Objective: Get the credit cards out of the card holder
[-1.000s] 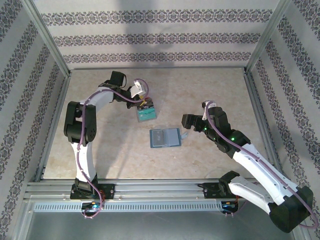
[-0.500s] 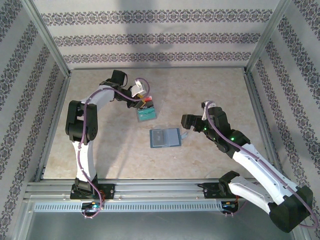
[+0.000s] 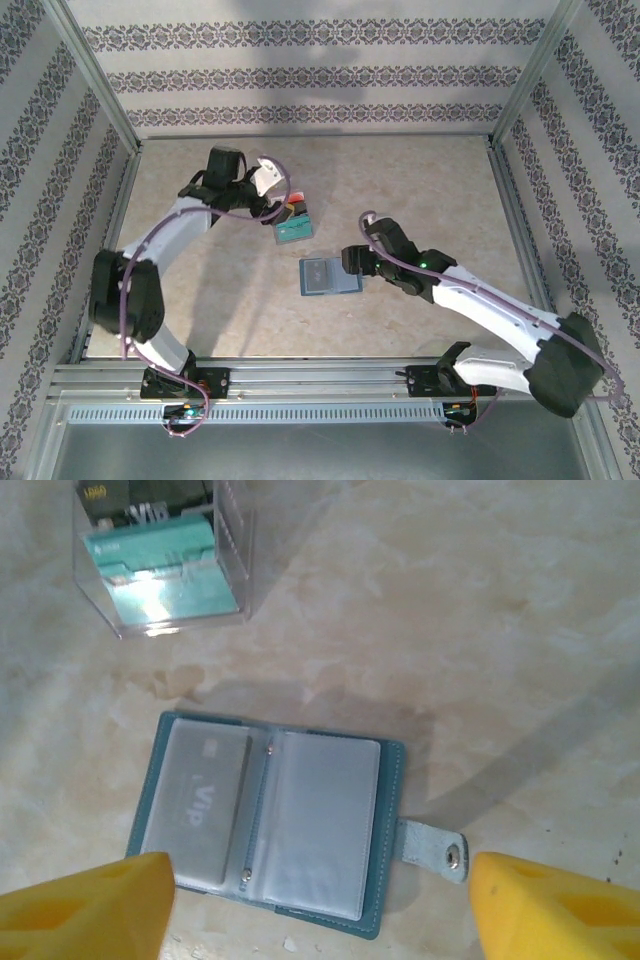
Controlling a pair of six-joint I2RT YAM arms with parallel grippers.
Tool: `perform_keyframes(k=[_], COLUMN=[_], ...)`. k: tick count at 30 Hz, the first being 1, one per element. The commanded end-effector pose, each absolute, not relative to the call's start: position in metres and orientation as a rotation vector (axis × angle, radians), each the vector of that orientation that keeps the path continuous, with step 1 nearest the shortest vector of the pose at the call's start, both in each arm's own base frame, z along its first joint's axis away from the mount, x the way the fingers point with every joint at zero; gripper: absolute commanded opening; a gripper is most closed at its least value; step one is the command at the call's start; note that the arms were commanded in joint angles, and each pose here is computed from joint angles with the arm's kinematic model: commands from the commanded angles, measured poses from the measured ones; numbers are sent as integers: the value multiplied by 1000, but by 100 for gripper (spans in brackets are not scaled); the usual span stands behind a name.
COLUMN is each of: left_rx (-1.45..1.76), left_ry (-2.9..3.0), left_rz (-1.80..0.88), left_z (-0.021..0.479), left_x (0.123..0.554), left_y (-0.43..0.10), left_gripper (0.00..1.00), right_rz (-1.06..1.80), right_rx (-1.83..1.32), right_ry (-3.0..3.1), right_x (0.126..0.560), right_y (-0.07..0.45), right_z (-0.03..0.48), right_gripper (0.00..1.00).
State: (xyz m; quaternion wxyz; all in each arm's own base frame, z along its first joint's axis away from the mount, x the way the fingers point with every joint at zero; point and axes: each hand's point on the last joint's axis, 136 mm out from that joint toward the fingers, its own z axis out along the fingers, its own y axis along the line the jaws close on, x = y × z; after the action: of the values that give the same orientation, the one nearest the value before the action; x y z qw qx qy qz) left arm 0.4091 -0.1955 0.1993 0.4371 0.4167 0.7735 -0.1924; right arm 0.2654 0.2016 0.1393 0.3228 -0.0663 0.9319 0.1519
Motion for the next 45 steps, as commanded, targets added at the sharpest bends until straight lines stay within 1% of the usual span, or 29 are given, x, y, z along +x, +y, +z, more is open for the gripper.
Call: perform_keyframes(k=[1,3,5,9,13,21,32,40,45], left_rx=[581,391,267,107,24,-37,-84,-110,-97], left_ry=[1971,1954,1947,2021,2069,2107,2105,2099,2105], left_rz=[-408,-399,-409,-397,-348,-296,-292,-296,-299], left_z=[212,212,208,185,165,149,142,141,143], left_x=[423,415,404,380,360,345,345,345,345], left_y=[-166,-149,-137,-117,-100,-86,-82,-80,-82], left_gripper=[100,100,100,100,100,100,100,99,99], right_rz=[356,348,341,342,351,318,207,134,109], right_rx=[-199,-248,-292,-383,-450,-508,-535,-537,-534], right_ry=[2445,2460,2476,2527,2578,2660,2721,2749,2778], right_x=[271,269,267,261,258,258,262,261,257], right_y=[214,227,241,270,294,314,313,305,301], right_z=[142,137,131,114,95,62,32,19,8], right_gripper=[69,63,57,53,48,47,49,53,54])
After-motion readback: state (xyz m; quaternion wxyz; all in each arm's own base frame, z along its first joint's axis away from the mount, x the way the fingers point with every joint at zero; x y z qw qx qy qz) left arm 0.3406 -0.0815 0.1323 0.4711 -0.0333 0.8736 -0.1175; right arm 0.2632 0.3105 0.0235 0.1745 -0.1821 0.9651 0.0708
